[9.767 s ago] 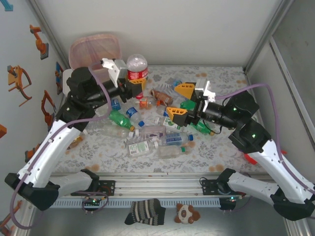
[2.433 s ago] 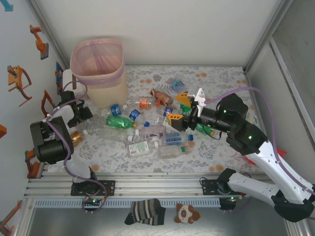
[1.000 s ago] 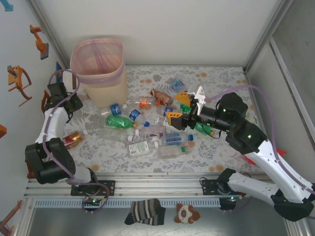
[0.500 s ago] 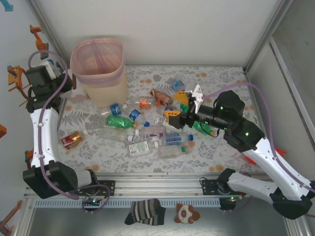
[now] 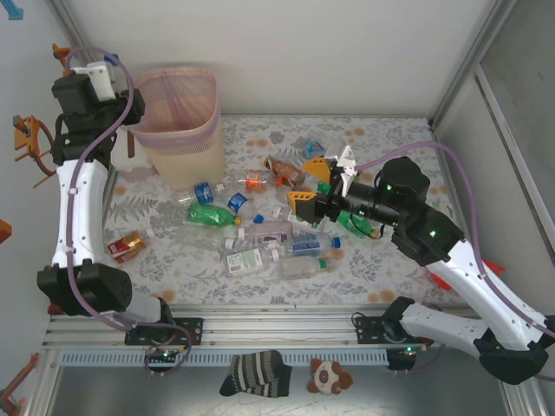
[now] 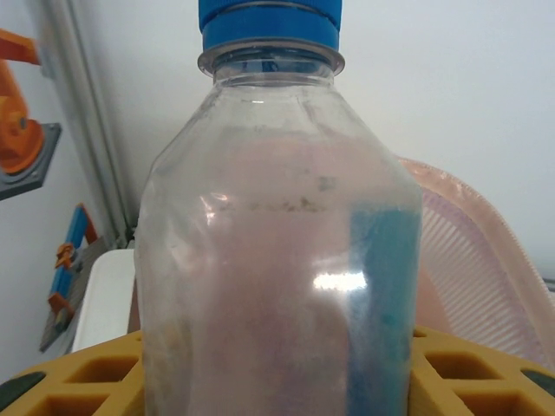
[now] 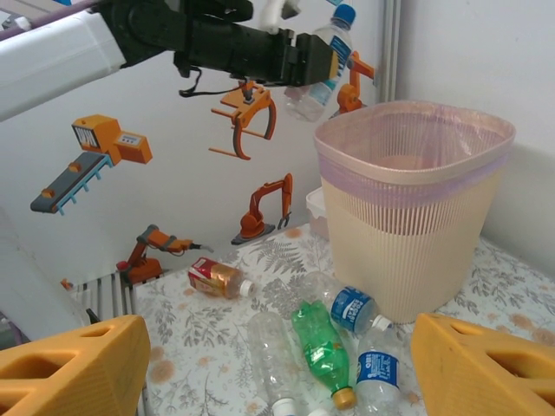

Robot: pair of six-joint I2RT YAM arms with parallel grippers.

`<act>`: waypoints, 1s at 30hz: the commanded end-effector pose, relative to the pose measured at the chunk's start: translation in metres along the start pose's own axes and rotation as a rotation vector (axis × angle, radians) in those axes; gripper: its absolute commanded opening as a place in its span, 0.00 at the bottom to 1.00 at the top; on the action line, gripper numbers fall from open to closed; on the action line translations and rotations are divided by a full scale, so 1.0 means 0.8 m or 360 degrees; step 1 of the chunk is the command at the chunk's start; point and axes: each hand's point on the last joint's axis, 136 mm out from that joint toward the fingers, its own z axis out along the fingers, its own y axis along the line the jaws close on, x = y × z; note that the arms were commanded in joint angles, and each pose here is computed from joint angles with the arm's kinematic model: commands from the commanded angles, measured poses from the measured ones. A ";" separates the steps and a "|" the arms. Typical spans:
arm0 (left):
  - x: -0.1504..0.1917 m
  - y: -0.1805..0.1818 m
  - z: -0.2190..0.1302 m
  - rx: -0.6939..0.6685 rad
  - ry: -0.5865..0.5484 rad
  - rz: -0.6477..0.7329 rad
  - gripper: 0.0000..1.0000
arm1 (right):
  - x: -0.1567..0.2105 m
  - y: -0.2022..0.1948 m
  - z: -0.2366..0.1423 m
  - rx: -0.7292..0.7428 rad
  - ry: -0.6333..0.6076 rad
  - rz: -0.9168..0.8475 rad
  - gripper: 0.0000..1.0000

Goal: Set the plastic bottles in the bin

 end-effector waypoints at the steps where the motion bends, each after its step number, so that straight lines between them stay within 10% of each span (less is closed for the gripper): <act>1: -0.023 -0.020 0.018 0.0089 -0.0088 0.0083 0.52 | -0.032 0.013 -0.011 -0.0040 -0.0113 -0.0041 0.78; 12: 0.005 -0.073 0.105 0.0053 0.0120 0.0470 0.53 | -0.035 0.010 -0.011 -0.0016 -0.0115 -0.0058 0.78; 30: 0.137 -0.029 0.213 -0.0165 0.0659 0.0674 0.51 | -0.026 0.004 0.002 -0.0016 -0.0085 -0.0032 0.78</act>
